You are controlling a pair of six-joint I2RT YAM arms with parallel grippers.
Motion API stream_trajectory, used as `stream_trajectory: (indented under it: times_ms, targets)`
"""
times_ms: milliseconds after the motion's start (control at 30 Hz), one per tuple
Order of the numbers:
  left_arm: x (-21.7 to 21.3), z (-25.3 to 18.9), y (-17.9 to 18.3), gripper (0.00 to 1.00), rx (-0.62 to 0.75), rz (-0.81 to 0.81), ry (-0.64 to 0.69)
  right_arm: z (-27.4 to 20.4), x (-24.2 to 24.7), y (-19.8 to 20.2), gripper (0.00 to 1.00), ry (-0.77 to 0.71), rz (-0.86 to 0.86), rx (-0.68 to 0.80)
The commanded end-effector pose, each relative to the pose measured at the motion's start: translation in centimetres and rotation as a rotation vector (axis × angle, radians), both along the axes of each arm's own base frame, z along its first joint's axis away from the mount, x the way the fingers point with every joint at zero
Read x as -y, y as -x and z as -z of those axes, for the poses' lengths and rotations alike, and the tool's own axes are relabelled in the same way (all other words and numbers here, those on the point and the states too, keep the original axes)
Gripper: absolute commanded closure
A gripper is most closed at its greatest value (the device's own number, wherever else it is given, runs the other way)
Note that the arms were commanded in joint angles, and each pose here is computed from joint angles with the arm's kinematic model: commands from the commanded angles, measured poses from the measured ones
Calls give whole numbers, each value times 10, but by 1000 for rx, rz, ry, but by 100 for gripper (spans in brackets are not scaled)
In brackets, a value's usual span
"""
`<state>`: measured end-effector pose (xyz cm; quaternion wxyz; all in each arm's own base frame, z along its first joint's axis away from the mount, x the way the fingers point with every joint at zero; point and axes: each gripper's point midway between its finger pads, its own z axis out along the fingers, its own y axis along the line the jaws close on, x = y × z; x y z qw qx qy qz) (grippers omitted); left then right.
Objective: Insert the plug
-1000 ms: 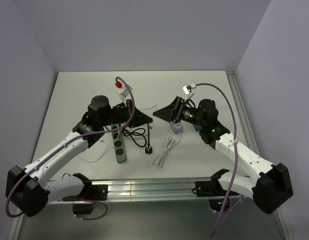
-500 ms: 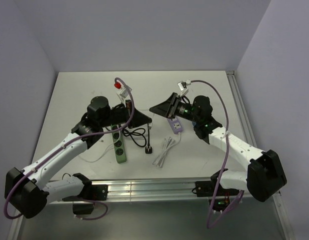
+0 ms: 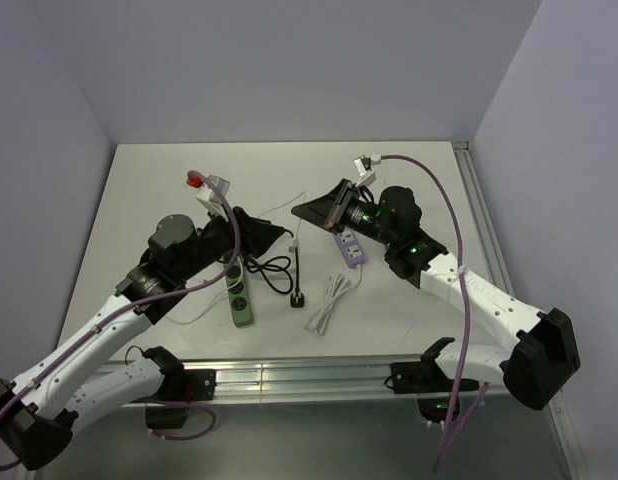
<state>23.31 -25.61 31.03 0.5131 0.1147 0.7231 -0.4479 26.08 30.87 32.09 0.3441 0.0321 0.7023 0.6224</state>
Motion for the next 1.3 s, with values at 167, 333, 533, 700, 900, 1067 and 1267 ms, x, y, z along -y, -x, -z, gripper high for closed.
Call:
stream_trajectory:
  times_ms: [167,333,533,700,900,1067,1267]
  targets:
    - [-47,-15,-18,45,-9,-310,28,-112,24,-25,100,65,144,272]
    - [-84,2,-27,46,-101,-530,13,-190,39,-23,100,11,129,472]
    - [-98,4,-21,46,-106,-571,16,-258,76,-45,100,149,393,683]
    - [-101,2,-20,46,-103,-578,8,-325,137,-37,100,233,676,840]
    - [-99,-1,-21,46,-88,-570,5,-375,222,-13,100,358,1074,905]
    - [-92,-6,-26,47,-72,-549,-3,-386,265,9,100,442,1258,929]
    - [-84,-8,-30,47,-73,-531,-1,-393,279,19,100,500,1318,951]
